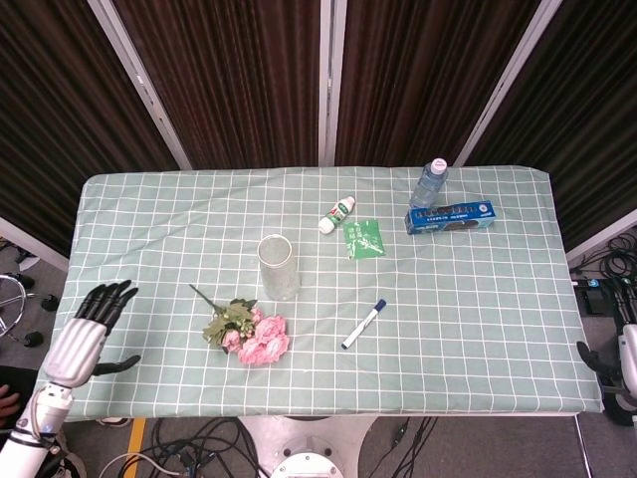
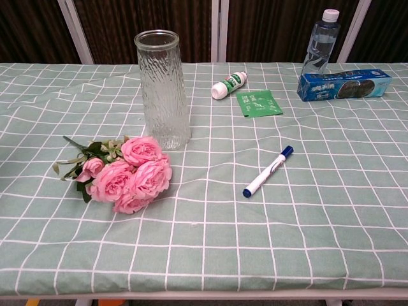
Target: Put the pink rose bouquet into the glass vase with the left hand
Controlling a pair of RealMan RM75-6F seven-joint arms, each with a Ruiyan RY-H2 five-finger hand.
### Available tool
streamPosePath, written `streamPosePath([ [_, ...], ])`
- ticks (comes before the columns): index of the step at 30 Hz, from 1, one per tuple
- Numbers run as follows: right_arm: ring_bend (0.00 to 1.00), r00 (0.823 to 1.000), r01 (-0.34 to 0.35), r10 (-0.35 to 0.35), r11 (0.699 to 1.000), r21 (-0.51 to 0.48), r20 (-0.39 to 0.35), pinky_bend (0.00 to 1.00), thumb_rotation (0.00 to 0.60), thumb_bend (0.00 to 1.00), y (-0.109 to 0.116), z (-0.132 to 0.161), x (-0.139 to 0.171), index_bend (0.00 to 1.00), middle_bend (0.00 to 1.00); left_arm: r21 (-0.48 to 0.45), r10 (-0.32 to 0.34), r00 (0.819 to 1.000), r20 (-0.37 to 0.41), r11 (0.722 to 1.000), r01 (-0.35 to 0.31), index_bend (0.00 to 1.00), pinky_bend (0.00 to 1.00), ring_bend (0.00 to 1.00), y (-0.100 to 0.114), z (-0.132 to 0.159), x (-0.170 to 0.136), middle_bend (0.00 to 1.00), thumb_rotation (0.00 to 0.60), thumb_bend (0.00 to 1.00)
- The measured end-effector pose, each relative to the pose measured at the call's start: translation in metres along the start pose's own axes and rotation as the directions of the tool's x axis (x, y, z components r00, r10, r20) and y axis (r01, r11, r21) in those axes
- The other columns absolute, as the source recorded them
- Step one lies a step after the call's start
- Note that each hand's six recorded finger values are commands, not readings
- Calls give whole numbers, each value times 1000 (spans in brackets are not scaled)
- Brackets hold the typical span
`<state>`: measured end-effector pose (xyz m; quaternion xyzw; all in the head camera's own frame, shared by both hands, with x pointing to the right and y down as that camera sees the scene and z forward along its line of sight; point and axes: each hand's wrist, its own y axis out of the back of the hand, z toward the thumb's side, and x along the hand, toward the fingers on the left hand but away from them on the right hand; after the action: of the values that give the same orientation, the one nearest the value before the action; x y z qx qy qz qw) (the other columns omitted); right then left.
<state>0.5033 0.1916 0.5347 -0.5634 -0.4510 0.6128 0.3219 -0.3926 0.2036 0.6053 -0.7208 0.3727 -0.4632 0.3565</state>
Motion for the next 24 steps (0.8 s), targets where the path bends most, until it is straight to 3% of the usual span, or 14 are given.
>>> streamPosePath([
  [10,0,1000,-15,15,1000,2,1,0,600,194,-1,2,-1,0,0,-17,-84,985,150,996,88,0,18,0,-21,40,23,0,600,0],
  [19,0,1000,-25,25,1000,6,4,0,600,195,0,6,-2,0,0,-33,-172,949,264,982,187,0,16,0,-41,78,50,0,600,0],
  [24,0,999,-41,41,999,2,9,0,600,195,-5,5,-3,0,0,-11,-240,920,309,967,256,0,17,0,-49,94,59,0,600,0],
])
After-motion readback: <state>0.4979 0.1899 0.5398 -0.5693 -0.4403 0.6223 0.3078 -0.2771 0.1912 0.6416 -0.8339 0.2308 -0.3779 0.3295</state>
